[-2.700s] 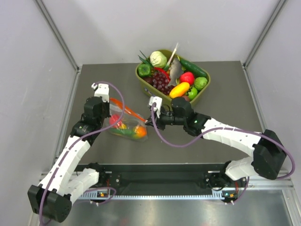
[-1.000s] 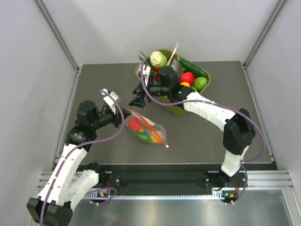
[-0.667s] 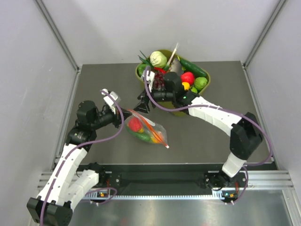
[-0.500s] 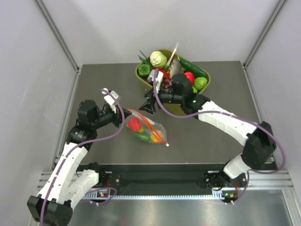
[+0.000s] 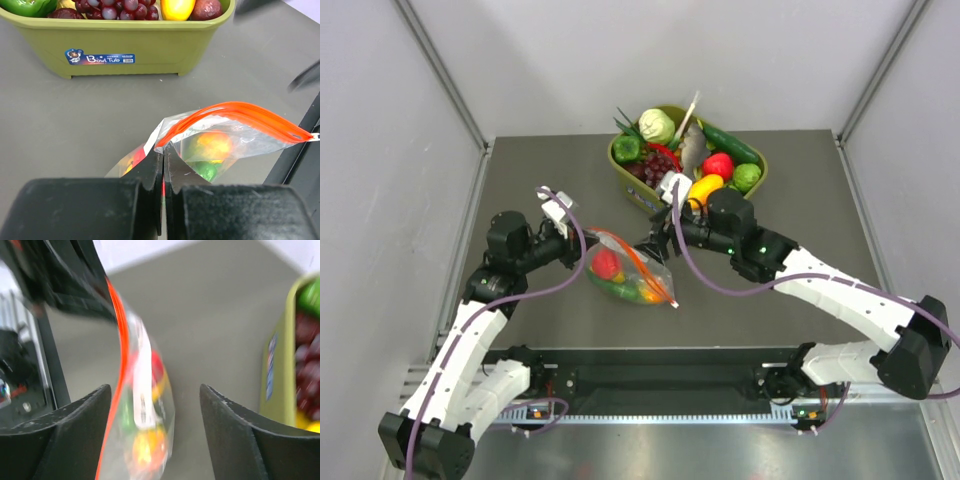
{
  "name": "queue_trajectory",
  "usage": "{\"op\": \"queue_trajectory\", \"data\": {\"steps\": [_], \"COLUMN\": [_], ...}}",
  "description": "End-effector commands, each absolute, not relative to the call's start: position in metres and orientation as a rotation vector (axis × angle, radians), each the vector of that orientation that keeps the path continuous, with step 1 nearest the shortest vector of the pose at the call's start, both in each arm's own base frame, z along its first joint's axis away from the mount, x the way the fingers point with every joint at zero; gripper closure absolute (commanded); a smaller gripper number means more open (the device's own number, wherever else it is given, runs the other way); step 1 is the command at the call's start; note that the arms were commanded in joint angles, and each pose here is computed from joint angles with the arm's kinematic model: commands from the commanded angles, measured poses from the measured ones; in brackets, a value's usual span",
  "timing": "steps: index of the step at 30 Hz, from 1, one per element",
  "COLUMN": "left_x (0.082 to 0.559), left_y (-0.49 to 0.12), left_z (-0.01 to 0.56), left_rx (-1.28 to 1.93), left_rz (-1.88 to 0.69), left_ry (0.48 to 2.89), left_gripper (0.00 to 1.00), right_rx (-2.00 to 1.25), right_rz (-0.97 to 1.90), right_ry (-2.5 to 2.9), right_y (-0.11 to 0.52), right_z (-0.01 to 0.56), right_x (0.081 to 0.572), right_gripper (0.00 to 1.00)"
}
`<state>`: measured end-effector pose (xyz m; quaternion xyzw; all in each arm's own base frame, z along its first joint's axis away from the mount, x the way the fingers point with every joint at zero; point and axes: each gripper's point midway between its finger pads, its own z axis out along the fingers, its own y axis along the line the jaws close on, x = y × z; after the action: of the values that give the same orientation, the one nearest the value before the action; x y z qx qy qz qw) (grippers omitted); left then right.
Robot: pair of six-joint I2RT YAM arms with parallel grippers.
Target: Open the zip-top bag and remove the fake food
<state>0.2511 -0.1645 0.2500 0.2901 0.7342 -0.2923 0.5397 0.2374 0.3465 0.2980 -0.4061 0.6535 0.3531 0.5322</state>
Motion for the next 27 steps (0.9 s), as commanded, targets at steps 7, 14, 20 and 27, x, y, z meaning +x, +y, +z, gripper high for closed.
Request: {"op": "queue_trajectory", "data": {"steps": [7,14,20,27], "left_x": [0.253,0.254,0.254,0.254], "left_y": [-0.165,-0.165,-0.165,-0.166], "left_z": [0.266,0.266,0.265,0.264], "left_rx": [0.697,0.697,0.699,0.699], "left_rz": [-0.679,-0.677,-0.680,-0.684], "left_ry": [1.673,1.676,1.678,1.681], "left_gripper": [1.00,1.00,1.00,1.00], "right_rx": [-0.935,-0.934,-0.905,-0.925], "right_rz": [0.813,0.802,0.789,0.813], "right_ry": [1.701,1.717,1.679,1.692], "right_y": [0.339,0.339,0.331,0.333], "right_z": [0.254,0.248,0.267,0.260], "right_x": [0.226,0.223,0.222,0.211], "right_gripper": [0.35,0.36,0.35,0.35]}}
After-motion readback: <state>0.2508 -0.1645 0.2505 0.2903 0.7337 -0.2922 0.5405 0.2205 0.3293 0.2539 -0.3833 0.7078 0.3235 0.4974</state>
